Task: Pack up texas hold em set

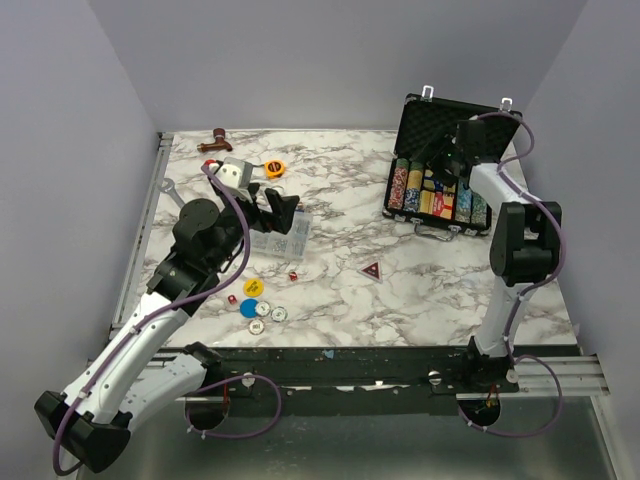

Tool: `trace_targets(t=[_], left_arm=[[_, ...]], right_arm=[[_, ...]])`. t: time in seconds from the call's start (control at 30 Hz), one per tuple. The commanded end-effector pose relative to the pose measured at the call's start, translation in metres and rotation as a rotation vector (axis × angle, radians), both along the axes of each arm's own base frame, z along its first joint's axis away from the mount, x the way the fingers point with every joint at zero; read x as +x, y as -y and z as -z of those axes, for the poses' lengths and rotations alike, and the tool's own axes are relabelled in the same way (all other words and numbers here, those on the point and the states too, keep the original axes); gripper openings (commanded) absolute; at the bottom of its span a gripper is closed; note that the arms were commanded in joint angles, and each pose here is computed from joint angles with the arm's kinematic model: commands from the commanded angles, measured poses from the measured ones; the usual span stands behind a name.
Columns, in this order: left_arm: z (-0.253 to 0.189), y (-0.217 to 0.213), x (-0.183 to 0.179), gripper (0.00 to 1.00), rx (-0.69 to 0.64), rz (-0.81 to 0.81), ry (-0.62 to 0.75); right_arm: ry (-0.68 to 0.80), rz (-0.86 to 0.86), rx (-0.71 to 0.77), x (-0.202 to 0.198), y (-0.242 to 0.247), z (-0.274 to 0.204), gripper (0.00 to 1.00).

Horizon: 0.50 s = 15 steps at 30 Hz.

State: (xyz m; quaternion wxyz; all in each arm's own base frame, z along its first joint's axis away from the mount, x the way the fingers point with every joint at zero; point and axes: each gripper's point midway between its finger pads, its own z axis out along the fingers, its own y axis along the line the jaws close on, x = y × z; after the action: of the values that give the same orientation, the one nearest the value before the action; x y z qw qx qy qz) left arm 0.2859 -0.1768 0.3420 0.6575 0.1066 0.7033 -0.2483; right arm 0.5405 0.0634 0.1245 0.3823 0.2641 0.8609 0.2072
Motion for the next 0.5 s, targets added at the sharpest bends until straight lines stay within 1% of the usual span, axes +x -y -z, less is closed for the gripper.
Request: trace_targets(t=[0.0, 0.07, 0.13, 0.2, 0.3, 0.37, 0.47], left_arm=[[-0.002, 0.0, 0.001, 0.99, -0.001, -0.007, 0.007], [0.0, 0.002, 0.002, 0.99, -0.001, -0.003, 0.002], [0.001, 0.003, 0.002, 0.99, -0.001, 0.001, -0.003], [0.002, 0.004, 0.002, 0.99, -0.001, 0.004, -0.006], [0.002, 0.002, 0.003, 0.99, 0.004, -0.006, -0.002], [0.002, 0.001, 0.003, 0.99, 0.003, -0.01, -0.002], [0.002, 0.003, 0.003, 0.99, 0.001, -0.002, -0.004]], right_arm=[[0.016, -0.178, 0.023, -0.004, -0.026, 0.014, 0.83], [0.035, -0.194, 0.076, -0.013, -0.034, 0.014, 0.81], [0.035, -0.18, 0.081, -0.018, -0.033, 0.02, 0.8], [-0.002, -0.148, 0.058, -0.02, -0.026, 0.034, 0.8], [-0.087, -0.041, 0.013, -0.028, -0.001, 0.053, 0.8], [-0.105, 0.002, -0.01, -0.032, 0.01, 0.059, 0.8], [-0.097, -0.001, -0.057, -0.035, 0.016, 0.054, 0.8]])
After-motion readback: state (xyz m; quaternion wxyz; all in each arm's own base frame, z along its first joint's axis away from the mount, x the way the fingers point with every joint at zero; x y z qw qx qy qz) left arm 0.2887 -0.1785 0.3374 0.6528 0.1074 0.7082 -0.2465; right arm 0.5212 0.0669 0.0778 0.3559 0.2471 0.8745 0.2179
